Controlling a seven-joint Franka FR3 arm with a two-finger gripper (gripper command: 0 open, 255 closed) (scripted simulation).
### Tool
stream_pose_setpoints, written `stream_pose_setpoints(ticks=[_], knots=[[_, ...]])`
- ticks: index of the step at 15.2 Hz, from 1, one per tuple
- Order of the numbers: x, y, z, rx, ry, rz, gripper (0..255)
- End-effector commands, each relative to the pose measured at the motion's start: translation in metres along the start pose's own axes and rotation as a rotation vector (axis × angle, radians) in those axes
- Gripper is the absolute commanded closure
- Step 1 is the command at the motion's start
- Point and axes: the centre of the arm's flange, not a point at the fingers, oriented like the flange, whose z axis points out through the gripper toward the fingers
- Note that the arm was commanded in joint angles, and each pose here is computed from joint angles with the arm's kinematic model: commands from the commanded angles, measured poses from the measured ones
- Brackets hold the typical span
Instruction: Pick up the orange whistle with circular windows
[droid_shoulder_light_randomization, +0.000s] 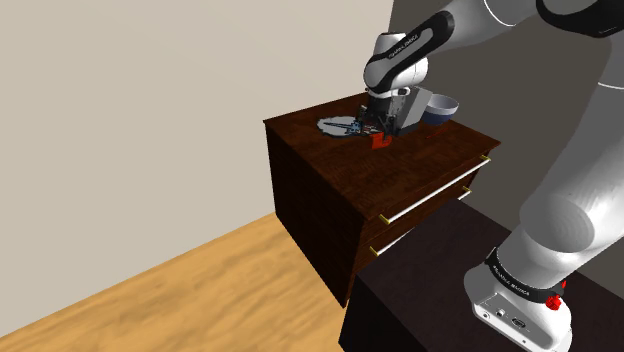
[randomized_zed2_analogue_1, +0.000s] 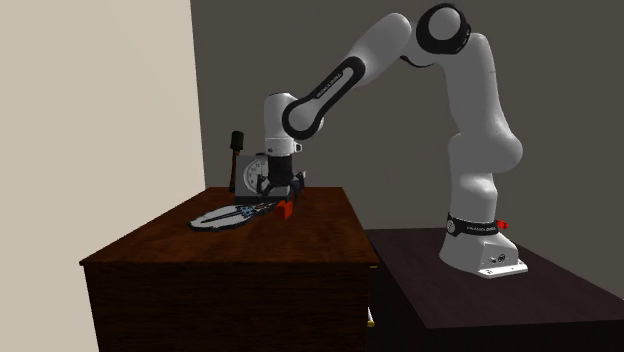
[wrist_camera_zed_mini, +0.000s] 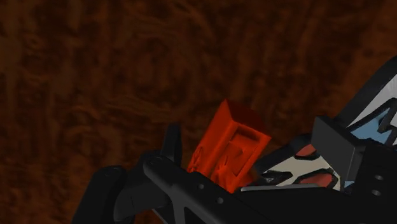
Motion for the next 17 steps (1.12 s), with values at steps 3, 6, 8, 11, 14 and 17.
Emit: stream_pose_setpoints(ticks=[3, 6, 8, 11, 14, 17], knots=[[0.000, 0.000, 0.019, 0.000, 0.000, 0.001, 0], [-0.001, 0.000, 0.019, 0.000, 0.000, 0.001, 255], [-0.001, 0.000, 0.019, 0.000, 0.000, 0.001, 255], [0.000, 0.000, 0.019, 0.000, 0.000, 0.001, 255], [0.000, 0.000, 0.019, 0.000, 0.000, 0.001, 255], [0.000, 0.000, 0.003, 0.000, 0.000, 0.001, 255]])
